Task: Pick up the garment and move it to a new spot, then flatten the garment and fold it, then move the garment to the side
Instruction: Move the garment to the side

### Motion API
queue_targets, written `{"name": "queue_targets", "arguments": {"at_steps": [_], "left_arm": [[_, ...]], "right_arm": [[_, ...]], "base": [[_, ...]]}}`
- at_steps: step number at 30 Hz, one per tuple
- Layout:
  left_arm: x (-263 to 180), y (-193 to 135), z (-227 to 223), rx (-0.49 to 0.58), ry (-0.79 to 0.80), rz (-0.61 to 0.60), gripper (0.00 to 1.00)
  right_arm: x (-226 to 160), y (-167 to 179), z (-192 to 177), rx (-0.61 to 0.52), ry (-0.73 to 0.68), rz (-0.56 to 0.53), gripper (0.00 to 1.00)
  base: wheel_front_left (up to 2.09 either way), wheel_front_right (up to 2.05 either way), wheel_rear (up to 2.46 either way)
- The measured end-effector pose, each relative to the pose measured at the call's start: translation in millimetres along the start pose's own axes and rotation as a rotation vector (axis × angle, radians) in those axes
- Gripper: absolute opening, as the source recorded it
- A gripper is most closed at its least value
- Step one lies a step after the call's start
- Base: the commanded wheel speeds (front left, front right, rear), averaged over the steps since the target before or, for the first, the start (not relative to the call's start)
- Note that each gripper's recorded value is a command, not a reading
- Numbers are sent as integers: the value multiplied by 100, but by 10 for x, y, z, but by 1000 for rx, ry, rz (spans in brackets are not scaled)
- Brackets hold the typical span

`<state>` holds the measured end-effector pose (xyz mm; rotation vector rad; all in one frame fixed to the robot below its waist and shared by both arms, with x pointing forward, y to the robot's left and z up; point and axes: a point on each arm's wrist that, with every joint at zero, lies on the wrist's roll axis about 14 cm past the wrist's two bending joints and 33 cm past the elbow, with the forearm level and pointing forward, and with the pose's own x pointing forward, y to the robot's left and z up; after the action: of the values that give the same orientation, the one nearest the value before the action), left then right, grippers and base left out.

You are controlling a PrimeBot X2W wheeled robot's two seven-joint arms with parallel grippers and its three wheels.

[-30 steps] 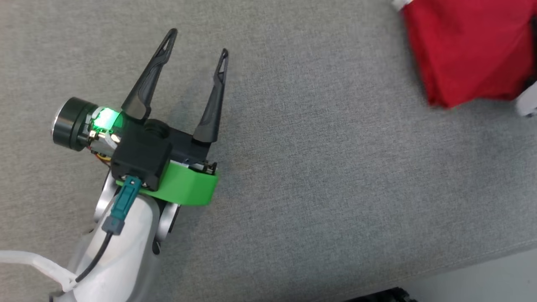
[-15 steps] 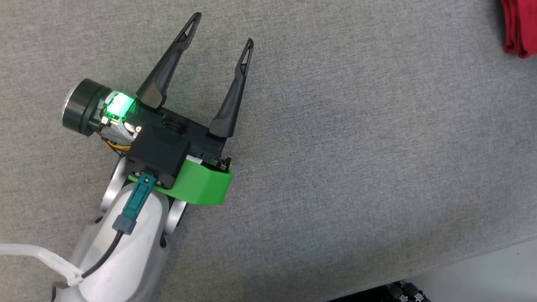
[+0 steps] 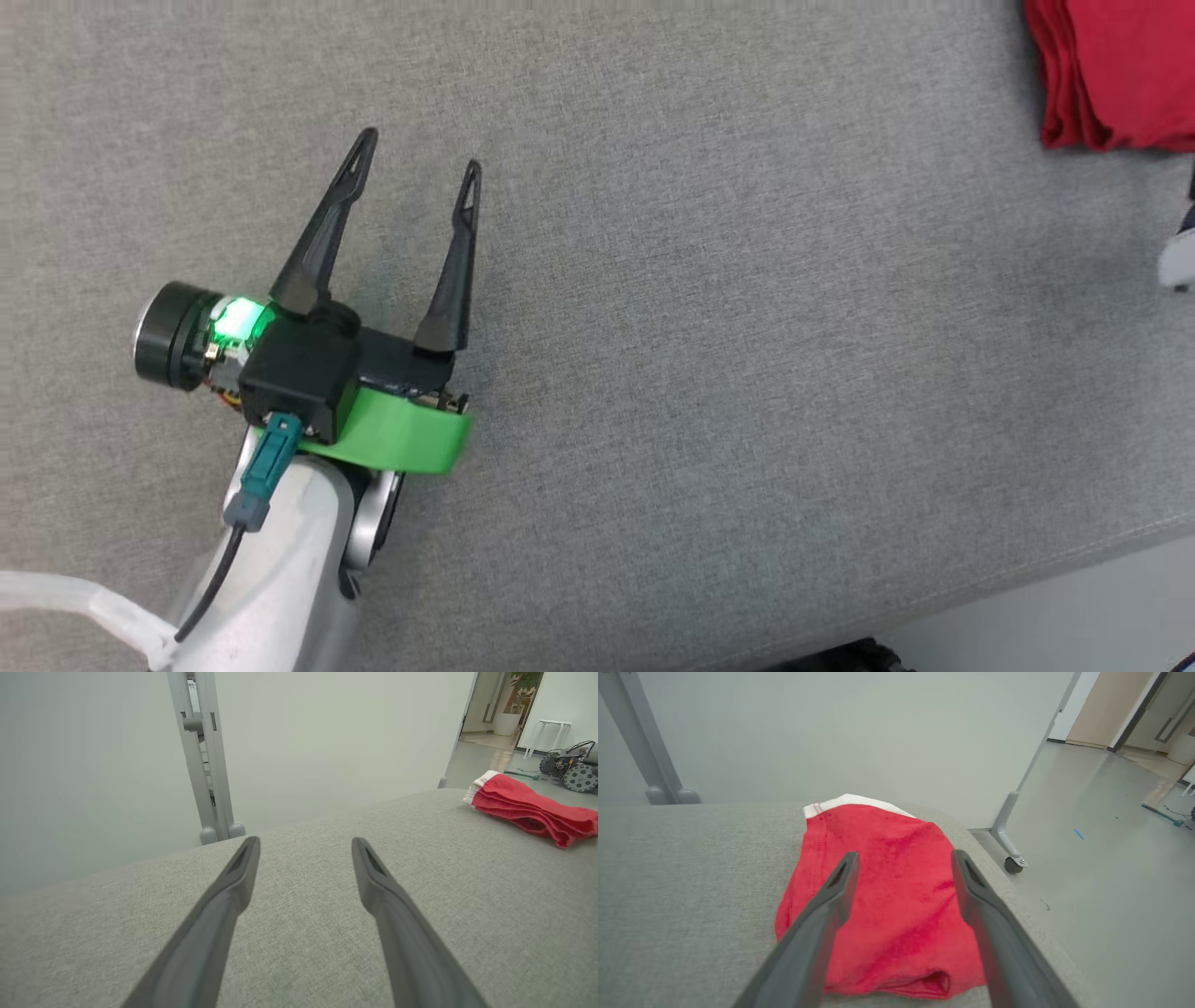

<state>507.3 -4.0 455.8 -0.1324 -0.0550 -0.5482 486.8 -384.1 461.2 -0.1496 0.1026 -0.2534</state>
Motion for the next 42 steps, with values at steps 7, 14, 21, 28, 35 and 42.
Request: {"name": "queue_targets", "arguments": {"at_steps": [7,14,21,28,35,42], "left_arm": [[-258,61,200,-2,-2,82,100],[-638,274,342,16,11,212,100],[-1052,517,483,46,16,337,100],[-1465,647,552,67,33,427,100],[-1783,626,615,79,39,459,100],[-1944,588,660,83,39,465,100]], "right_arm": [[-516,395,157,98,-69,62,100],[-895,994,243,194,-93,195,100],[-1099,1445,440,238,-142,319,100],[-1334,1550,599,256,-166,350,100],[-1634,1563,728,269,-170,367,100],[-1845,1533,802,271,-172,372,100]], "base": [[0,0,0],[0,0,0],[0,0,0],[0,0,0],[0,0,0],[0,0,0]]}}
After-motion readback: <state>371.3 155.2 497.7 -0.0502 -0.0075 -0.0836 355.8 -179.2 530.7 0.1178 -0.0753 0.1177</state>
